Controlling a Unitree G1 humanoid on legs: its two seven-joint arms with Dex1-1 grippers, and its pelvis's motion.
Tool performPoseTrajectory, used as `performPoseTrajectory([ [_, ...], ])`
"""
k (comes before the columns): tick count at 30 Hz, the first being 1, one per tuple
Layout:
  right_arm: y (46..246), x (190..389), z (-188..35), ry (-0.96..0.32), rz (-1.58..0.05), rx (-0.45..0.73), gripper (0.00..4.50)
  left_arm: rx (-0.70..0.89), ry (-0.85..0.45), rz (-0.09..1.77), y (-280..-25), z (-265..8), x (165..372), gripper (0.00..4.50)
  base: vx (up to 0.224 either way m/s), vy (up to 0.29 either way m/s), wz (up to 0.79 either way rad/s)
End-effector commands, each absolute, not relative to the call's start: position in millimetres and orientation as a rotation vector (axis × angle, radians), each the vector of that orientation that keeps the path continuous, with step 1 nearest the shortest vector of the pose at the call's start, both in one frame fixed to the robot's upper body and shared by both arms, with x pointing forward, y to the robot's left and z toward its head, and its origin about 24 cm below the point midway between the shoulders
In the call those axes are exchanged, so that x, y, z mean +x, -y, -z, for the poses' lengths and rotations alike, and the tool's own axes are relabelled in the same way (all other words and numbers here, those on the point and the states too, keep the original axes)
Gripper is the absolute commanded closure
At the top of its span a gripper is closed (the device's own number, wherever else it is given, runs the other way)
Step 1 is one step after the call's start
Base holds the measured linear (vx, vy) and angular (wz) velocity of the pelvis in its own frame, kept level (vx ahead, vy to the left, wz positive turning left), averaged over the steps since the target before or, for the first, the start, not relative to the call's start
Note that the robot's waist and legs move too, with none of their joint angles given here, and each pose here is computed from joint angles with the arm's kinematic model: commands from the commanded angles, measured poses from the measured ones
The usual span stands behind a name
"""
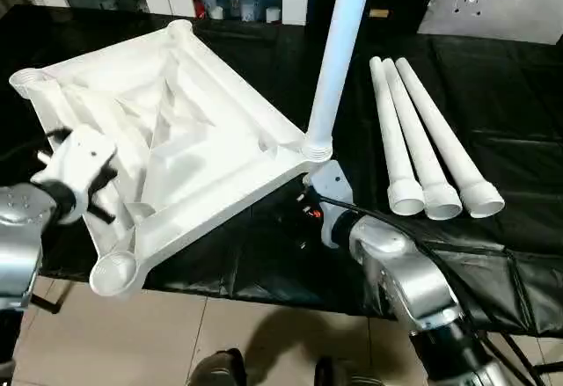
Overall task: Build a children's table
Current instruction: Rotate table base
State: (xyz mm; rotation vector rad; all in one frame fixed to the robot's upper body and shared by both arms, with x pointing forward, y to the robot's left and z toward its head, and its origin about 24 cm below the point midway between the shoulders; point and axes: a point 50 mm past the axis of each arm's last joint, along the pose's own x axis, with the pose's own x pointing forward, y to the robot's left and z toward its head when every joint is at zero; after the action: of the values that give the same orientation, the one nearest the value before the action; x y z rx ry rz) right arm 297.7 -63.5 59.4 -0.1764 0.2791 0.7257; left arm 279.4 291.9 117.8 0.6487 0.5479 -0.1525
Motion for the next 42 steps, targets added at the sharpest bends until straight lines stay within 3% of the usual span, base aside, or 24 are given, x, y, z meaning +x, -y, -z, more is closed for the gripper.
performPoseTrajectory([
  [1,60.3,301.5,-59,-0.281,-0.719,-0.205,0.00,0.704,-0.562,0.108,-297,-122,278,4.37,0.000,0.000,0.00],
  [9,53.7,311.0,-55,-0.285,-0.724,-0.224,0.00,0.649,-0.620,0.210,-290,-119,272,4.37,0.000,0.000,0.00],
  [14,51.4,314.5,-47,-0.319,-0.721,-0.236,0.00,0.586,-0.726,0.447,-269,-108,258,4.37,0.000,0.000,0.00],
  [17,50.5,315.2,-41,-0.337,-0.722,-0.238,0.00,0.544,-0.730,0.576,-255,-107,254,4.37,0.000,0.000,0.00],
  [18,49.7,316.5,-39,-0.339,-0.720,-0.243,0.00,0.528,-0.704,0.771,-236,-106,247,4.37,0.000,0.000,0.00],
  [19,49.4,316.8,-39,-0.339,-0.720,-0.243,0.00,0.512,-0.695,0.843,-230,-106,244,4.37,0.000,0.000,0.00],
  [25,47.6,320.3,-41,-0.327,-0.715,-0.227,0.00,0.388,-0.679,1.077,-198,-101,234,4.37,0.000,0.000,0.00],
  [30,48.6,323.9,-42,-0.310,-0.707,-0.229,0.00,0.337,-0.576,1.202,-167,-88,250,4.37,0.000,0.000,0.00],
  [32,50.1,326.8,-45,-0.288,-0.686,-0.237,0.00,0.325,-0.493,1.166,-149,-84,271,4.37,0.000,0.000,0.00],
  [37,56.3,330.9,-52,-0.262,-0.639,-0.262,0.00,0.407,-0.397,0.942,-147,-81,309,4.37,0.000,0.000,0.00],
  [39,64.0,331.7,-54,-0.266,-0.601,-0.250,0.00,0.532,-0.371,0.808,-158,-81,330,4.37,0.000,0.000,0.00],
  [42,69.1,328.0,-50,-0.277,-0.591,-0.242,0.00,0.554,-0.364,0.790,-164,-81,336,4.37,0.000,0.000,0.00],
])
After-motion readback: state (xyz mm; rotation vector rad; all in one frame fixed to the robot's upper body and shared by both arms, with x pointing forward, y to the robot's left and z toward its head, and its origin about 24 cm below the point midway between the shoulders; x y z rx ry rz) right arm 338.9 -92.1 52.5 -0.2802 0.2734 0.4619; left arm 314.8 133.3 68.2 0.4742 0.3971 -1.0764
